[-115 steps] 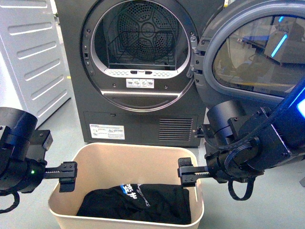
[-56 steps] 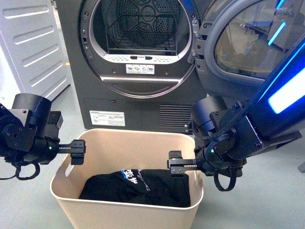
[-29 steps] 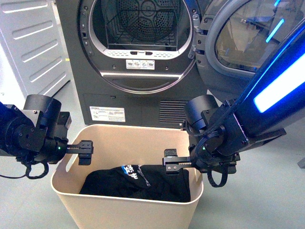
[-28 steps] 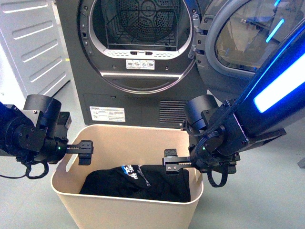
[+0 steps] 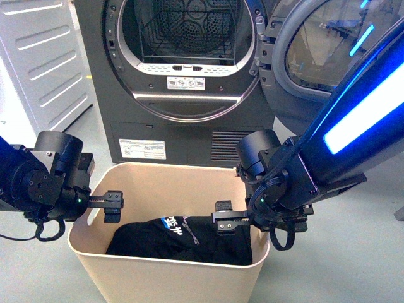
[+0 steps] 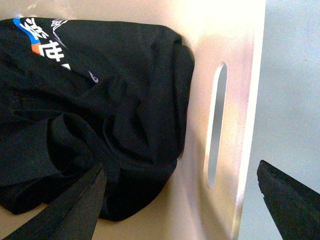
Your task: Move hamper under clothes hanger
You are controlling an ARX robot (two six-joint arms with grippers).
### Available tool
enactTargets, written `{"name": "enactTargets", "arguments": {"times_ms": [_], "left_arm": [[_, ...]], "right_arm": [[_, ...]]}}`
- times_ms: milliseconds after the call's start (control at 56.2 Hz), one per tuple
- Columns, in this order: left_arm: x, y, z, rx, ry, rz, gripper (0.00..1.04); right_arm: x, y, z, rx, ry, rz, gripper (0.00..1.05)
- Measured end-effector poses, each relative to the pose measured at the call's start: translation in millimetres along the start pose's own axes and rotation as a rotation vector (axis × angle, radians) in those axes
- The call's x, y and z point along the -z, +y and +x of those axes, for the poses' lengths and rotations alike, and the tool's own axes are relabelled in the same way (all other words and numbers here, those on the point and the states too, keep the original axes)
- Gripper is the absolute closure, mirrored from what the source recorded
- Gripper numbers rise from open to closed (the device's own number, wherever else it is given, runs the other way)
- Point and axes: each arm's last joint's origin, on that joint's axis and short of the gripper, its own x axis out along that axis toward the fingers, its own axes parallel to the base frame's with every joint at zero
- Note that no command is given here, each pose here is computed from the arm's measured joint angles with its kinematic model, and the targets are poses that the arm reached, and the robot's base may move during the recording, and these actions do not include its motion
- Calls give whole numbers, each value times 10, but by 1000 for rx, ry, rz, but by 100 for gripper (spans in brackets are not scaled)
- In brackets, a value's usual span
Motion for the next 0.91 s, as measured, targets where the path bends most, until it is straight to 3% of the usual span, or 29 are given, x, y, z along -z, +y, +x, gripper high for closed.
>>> {"name": "enactTargets", "arguments": {"times_ms": [338, 481, 605, 676, 765, 908], "left_arm": [[28, -48, 30, 4, 4, 8, 7], [42, -62, 40, 5, 5, 11, 7], [36, -64, 42, 6, 1, 11, 7], [32, -64, 43, 5, -1, 14, 7], [31, -60, 43, -11, -1, 21, 25], [31, -60, 43, -11, -1, 21, 44]], "right_arm": [[50, -49, 66, 26, 13, 6, 14], [90, -66, 108, 33, 25, 11, 19], [90, -73, 110, 34, 26, 15, 34], [92, -79, 111, 36, 30, 16, 48], [87, -94, 111, 40, 38, 18, 67], [42, -98, 103, 45, 33, 22, 87]]}}
